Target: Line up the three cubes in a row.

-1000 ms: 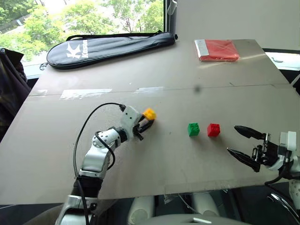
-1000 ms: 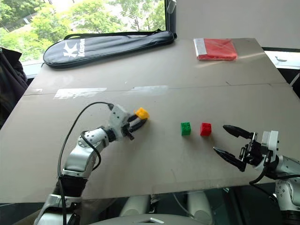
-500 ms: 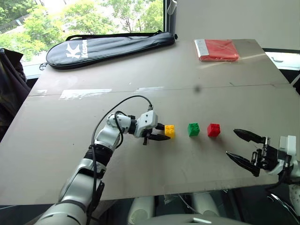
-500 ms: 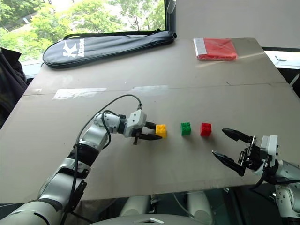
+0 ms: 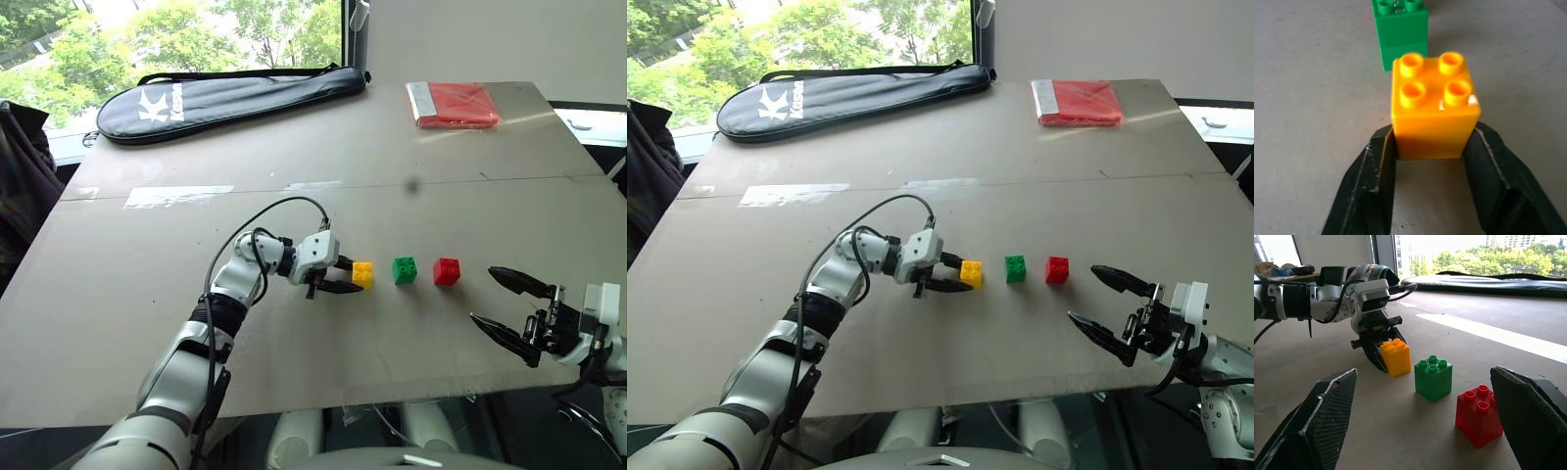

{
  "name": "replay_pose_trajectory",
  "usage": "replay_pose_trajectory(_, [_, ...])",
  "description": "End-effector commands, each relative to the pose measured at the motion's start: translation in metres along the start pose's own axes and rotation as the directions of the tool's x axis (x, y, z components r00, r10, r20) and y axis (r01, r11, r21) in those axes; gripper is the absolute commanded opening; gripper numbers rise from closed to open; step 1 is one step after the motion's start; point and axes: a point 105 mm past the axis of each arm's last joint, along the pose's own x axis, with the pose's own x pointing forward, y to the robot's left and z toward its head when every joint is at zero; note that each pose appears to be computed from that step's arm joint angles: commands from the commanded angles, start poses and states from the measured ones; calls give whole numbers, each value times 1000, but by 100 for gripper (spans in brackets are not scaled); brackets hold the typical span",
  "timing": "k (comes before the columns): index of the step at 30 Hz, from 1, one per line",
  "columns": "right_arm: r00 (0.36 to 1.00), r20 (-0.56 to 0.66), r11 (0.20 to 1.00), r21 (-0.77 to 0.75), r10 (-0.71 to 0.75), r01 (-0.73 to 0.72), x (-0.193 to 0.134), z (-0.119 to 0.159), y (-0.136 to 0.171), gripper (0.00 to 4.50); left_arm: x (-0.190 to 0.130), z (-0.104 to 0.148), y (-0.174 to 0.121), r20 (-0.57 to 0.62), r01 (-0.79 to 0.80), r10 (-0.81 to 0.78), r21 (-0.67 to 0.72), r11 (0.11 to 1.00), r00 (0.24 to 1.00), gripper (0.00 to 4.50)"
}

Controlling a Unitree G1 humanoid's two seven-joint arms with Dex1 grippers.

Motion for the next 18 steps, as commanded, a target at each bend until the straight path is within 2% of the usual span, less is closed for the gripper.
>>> replay_pose_trajectory(1, [1000,14,1000,-26,9,-8,1,7,0,450,2,-1,0,-17,-23,24,24,999,1000,391])
replay_pose_trajectory(2, [1000,13,1000,-24,11,-10,1,7,0,450,2,-1,1,-17,-35,35,35,999,999,443])
replay_pose_trajectory(11, [1000,10,1000,-15,18,-18,2,2,1,450,-17,13,3,67,-122,118,61,991,991,443])
replay_pose_trajectory(18, [1000,9,1000,-10,22,-21,1,-2,1,450,-60,28,-8,135,-266,264,-5,964,955,443])
